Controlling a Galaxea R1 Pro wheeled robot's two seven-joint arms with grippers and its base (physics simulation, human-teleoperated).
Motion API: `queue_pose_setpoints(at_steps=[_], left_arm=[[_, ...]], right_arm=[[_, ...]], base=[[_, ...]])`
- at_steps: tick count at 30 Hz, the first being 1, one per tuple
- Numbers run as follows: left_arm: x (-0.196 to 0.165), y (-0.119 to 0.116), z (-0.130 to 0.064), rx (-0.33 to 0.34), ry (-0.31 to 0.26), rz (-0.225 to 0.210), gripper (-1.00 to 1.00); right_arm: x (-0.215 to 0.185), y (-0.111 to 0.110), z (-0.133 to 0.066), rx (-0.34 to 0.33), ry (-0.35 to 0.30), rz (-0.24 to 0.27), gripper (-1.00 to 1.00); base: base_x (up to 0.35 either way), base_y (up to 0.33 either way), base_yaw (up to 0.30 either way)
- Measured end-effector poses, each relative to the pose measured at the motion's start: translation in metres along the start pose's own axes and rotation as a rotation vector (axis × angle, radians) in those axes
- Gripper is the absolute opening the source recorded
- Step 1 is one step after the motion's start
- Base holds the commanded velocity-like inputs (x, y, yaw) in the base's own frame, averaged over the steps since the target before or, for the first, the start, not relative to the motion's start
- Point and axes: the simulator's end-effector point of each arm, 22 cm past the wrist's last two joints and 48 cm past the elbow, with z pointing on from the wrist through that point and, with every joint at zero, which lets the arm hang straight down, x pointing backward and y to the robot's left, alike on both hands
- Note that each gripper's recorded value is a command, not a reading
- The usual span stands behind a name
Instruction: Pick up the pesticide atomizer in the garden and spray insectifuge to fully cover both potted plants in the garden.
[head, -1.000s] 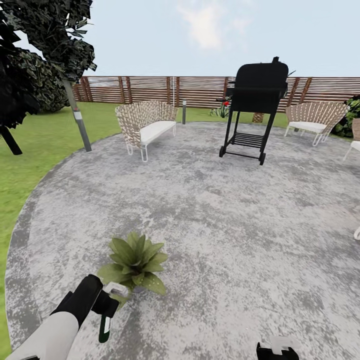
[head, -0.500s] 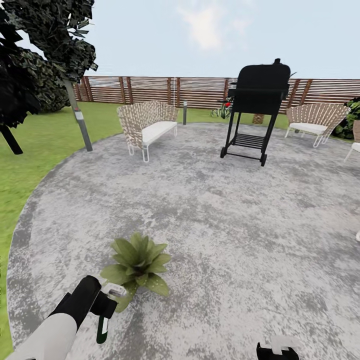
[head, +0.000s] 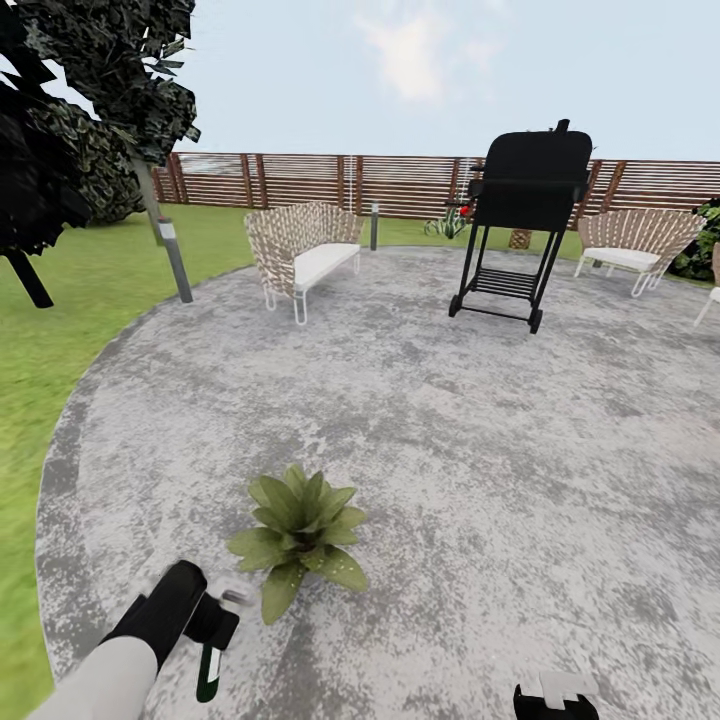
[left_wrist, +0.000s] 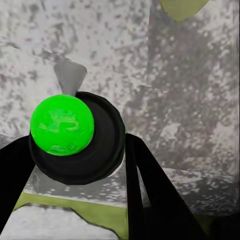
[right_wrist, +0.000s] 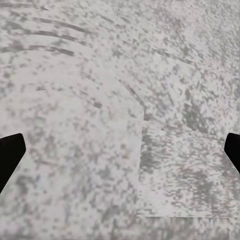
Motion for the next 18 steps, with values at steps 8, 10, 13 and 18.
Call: queue_pose_setpoints(at_steps=[8,10,13,18], left_arm=[[-0.007,-0.024,0.003,0.033,-0.009,0.017,-1.00],[-0.004,-0.017,0.003,0.022,-0.007,0.020,-1.00],[0.008,0.006,0.002,-0.007,0.007,0.010,-1.00],[0.011,0.001,0.004,0.007,0.012,0.003,-1.00]], right_arm=[[0.000,0.000,0.000,0.000,0.000,0.000,1.00],[0.000,0.000,0.000,0.000,0.000,0.000,1.00],[0.000,0.000,0.000,0.000,0.000,0.000,1.00],[0.000,-0.002,0.000,0.002,0.000,0.000,1.00]], base=[[0.000,0.000,0.000],[0.000,0.000,0.000],[0.000,0.000,0.000],[0.000,0.000,0.000]])
